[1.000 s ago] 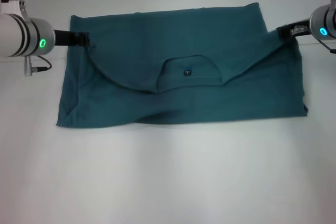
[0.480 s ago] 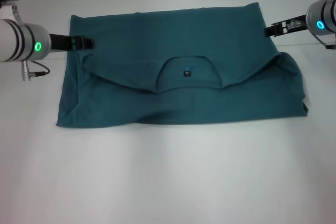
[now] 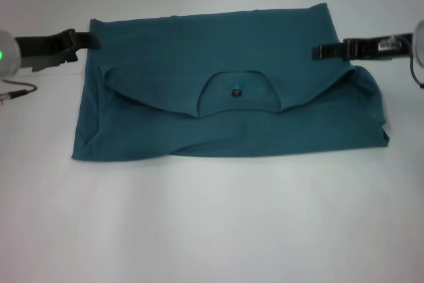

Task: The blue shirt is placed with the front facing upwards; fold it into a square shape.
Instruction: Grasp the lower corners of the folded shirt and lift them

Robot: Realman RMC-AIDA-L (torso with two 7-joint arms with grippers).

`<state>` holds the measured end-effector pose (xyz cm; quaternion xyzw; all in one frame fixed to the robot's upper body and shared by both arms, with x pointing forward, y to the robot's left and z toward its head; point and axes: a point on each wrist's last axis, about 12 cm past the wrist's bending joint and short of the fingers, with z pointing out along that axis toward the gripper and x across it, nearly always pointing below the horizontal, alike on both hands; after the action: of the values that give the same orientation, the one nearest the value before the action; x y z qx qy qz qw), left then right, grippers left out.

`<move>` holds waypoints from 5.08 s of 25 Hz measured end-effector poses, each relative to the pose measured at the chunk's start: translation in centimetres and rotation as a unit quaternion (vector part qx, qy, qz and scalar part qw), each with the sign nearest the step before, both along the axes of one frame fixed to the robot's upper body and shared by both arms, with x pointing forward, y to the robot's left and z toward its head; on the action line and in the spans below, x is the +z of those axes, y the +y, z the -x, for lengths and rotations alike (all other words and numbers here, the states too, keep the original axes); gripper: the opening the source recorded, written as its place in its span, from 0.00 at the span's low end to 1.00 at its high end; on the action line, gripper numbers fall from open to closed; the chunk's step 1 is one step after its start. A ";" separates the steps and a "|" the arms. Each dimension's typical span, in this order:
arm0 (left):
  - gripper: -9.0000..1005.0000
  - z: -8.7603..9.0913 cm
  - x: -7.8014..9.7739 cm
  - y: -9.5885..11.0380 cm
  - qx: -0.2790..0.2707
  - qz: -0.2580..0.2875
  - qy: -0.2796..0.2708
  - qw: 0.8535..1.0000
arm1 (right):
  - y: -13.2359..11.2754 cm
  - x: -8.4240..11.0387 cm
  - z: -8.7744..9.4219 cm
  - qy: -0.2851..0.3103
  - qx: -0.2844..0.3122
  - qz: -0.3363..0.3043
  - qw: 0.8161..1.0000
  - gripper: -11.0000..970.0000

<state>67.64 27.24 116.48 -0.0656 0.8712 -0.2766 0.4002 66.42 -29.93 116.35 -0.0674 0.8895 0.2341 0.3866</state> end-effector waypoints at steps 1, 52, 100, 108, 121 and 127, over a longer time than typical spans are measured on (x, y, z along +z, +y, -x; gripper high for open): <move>0.61 0.4 -0.2 0.4 0.001 0.012 0.004 1.000 | -0.2 -0.3 0.7 0.002 0.011 -0.017 1.000 0.86; 0.55 6.3 -9.9 1.6 -0.040 -0.019 0.054 0.998 | -4.8 -5.5 9.9 -0.049 0.086 -0.143 0.985 0.89; 0.01 6.1 -6.8 2.9 -0.058 0.091 0.075 0.991 | -6.5 -4.7 10.4 -0.044 0.076 -0.159 0.983 0.89; 0.01 6.7 -6.6 3.9 -0.053 0.119 0.080 0.988 | -8.4 -3.3 8.7 0.028 0.027 -0.118 0.992 0.89; 0.01 6.5 -6.6 3.4 -0.057 0.116 0.081 0.988 | -7.5 -1.8 3.9 0.113 -0.046 0.033 0.992 0.89; 0.01 6.6 -6.7 3.6 -0.053 0.118 0.077 0.989 | -5.9 -3.1 3.3 0.102 -0.045 0.067 0.991 0.89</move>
<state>61.07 30.83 109.79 -0.0870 0.8631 -0.3921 0.3062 63.12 -35.80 113.24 -0.0293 0.9402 0.1618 0.2983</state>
